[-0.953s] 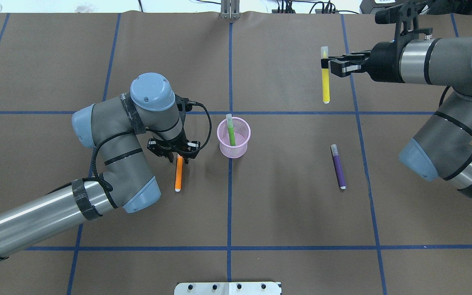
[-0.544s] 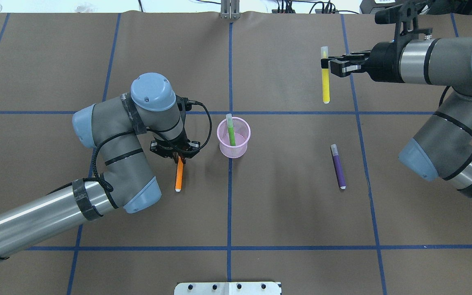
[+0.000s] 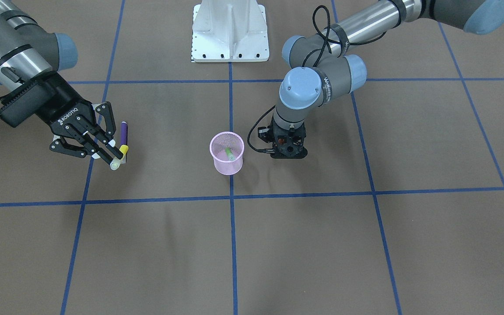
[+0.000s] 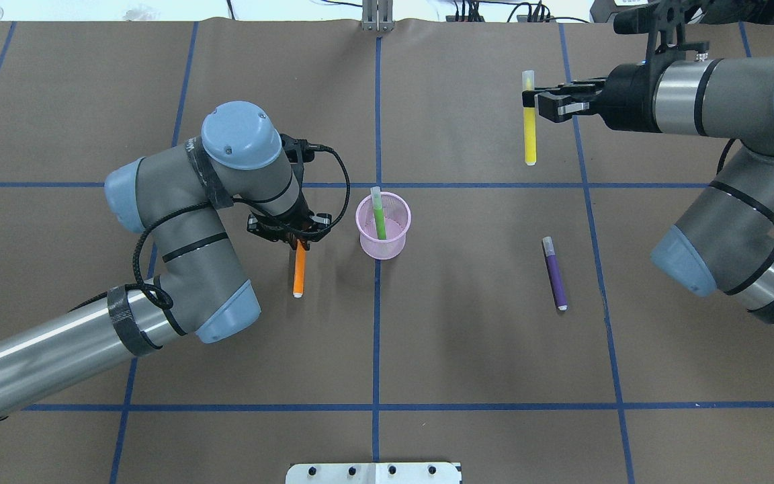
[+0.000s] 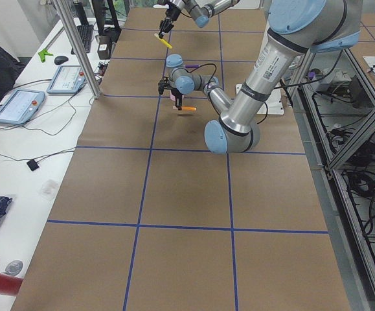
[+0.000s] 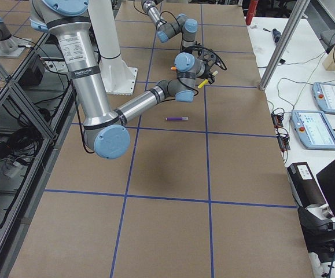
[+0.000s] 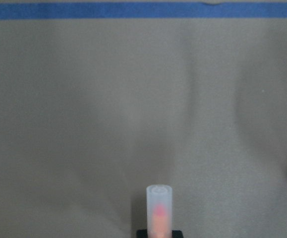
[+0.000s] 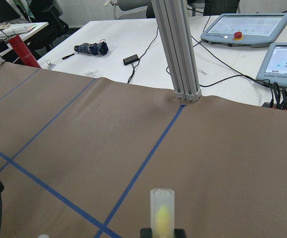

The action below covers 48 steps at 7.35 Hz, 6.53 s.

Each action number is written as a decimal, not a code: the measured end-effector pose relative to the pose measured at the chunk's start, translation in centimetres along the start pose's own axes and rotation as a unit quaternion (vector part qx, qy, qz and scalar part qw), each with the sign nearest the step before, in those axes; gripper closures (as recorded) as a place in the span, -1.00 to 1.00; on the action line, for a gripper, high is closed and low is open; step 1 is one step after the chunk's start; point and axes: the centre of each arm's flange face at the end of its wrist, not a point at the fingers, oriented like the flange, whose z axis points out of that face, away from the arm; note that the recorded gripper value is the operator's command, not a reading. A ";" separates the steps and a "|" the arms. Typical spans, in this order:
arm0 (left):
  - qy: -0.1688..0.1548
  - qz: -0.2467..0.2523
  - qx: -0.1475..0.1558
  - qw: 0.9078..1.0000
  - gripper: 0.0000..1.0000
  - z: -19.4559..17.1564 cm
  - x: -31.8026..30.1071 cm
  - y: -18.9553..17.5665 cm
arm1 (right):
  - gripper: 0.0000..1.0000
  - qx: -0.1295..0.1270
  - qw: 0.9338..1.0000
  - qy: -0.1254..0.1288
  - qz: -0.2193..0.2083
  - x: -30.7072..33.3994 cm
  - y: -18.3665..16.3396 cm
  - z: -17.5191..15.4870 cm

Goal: Collect pens into pen holder
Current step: 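Put the yellow marker in the cup with the right gripper while the left lifts orange, then move the orange marker toward the cup with the left gripper while the right withdraws, then lower the orange marker into the cup and open the left gripper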

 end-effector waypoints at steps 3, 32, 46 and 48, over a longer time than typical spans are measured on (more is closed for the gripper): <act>0.028 0.030 0.080 0.996 1.00 -9.2 -2.4 -4.1 | 1.00 0.026 1.000 -0.004 0.003 -4.2 1.2 2.4; 0.136 0.150 0.329 0.922 1.00 -13.9 -12.4 -3.9 | -0.98 -0.094 0.985 0.116 0.084 -12.6 4.6 11.1; 0.331 0.138 0.426 0.831 1.00 -2.4 1.1 6.8 | -0.98 -0.338 0.886 0.227 0.221 2.1 6.5 7.7; 0.328 0.138 0.425 0.833 1.00 -1.7 2.2 6.2 | -0.98 -0.338 0.886 0.227 0.221 2.1 6.5 7.8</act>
